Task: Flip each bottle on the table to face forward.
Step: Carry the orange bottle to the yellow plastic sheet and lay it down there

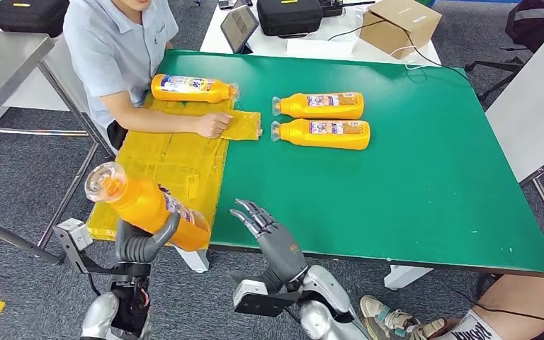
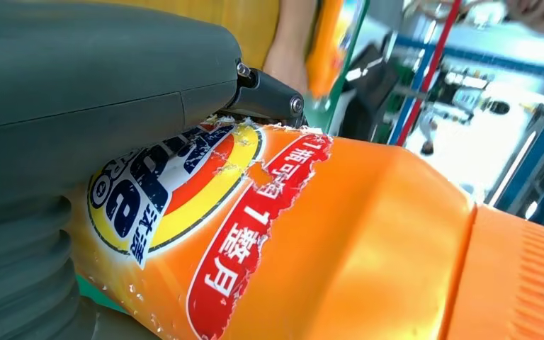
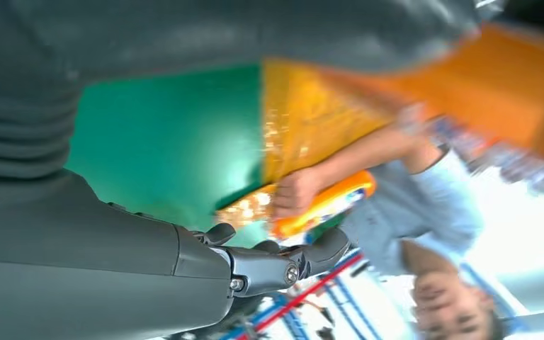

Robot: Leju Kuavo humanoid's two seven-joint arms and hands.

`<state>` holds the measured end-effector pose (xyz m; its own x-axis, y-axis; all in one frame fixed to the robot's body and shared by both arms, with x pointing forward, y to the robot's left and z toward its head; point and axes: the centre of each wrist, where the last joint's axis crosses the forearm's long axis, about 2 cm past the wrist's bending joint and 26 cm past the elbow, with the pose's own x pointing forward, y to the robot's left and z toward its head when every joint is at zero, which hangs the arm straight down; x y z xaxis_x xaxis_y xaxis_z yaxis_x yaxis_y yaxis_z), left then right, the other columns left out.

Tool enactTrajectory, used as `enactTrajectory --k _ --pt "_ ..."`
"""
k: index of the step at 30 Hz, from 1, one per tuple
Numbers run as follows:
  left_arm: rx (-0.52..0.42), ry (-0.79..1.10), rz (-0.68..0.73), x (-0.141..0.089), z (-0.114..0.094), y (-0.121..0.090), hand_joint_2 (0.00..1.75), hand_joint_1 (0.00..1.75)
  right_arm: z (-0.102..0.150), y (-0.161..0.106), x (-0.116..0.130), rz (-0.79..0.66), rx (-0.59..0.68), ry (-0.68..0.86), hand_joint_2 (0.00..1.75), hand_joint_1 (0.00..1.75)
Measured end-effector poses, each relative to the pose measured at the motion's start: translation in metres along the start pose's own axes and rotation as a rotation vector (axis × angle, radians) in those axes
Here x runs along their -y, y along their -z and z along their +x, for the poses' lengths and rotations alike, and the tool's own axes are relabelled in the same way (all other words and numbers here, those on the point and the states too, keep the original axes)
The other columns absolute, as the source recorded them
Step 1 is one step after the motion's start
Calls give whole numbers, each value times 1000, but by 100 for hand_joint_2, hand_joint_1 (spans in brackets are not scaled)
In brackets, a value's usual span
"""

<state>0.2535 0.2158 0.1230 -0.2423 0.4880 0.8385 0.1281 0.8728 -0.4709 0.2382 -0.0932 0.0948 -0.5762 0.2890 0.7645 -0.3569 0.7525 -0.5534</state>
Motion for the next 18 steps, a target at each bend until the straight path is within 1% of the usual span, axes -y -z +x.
enactTrajectory --k 5,7,9,11,13,16,18 --pt "25 85 25 -14 10 14 175 175 -14 -19 7 -57 -61 40 0 0" --pt "34 149 38 -18 13 18 175 175 -18 -24 9 -76 -79 46 0 0" --pt "39 307 52 -22 15 24 175 175 -21 -28 11 -89 -96 50 0 0" --pt "37 567 41 -25 18 33 175 175 -23 -32 12 -92 -110 56 0 0" --pt "28 806 -9 -26 18 46 175 175 -25 -35 13 -86 -119 63 0 0" --pt "-3 1036 -103 -25 14 64 175 175 -27 -35 14 -74 -122 66 0 0" --pt "-18 1114 -143 -25 11 73 175 175 -27 -34 15 -70 -121 67 0 0"
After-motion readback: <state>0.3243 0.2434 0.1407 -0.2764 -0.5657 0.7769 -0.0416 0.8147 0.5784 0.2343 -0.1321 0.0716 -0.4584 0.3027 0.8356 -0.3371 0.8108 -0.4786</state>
